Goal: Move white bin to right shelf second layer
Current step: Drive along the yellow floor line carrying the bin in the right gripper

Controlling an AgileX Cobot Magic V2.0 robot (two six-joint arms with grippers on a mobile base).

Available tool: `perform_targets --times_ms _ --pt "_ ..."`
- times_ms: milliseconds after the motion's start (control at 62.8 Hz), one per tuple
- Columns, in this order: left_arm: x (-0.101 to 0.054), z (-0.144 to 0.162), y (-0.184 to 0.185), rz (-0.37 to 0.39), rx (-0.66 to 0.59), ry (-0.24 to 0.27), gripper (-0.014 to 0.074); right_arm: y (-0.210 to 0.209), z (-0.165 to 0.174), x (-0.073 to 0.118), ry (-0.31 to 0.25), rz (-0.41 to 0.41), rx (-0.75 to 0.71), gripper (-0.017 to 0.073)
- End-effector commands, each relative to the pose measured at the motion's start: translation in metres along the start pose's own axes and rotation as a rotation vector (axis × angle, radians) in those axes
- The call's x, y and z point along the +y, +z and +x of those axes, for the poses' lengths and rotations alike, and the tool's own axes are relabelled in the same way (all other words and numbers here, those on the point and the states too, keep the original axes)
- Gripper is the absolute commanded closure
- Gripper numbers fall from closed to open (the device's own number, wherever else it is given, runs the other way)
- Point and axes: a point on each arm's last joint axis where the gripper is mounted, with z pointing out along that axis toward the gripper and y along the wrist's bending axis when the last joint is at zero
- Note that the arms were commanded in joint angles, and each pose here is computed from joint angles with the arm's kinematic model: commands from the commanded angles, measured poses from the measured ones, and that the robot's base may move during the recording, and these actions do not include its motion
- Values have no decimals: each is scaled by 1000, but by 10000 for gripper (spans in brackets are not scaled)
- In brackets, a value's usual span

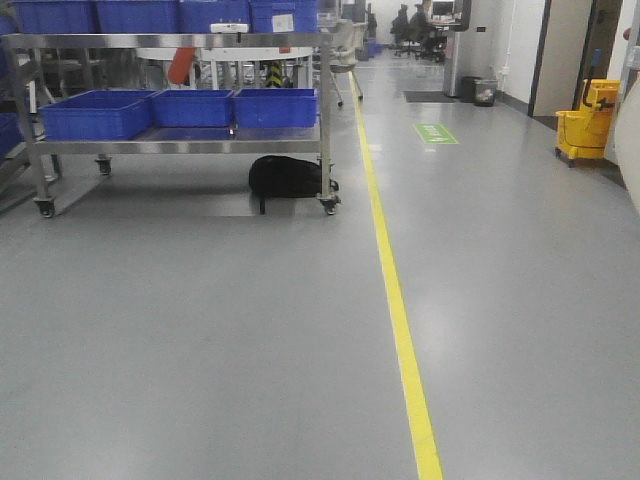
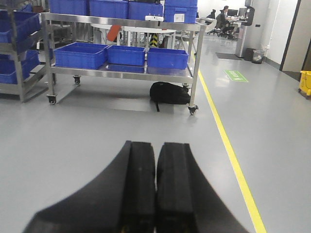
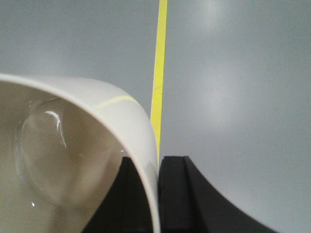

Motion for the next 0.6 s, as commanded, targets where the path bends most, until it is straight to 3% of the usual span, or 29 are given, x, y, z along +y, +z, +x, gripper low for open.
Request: perform_targets --times_ms 0,589 --pt "1 1 -1 2 -78 -6 509 -6 -16 1 1 -11 -116 504" --pt "1 1 -1 2 -78 -6 509 -6 -16 1 1 -11 -116 504"
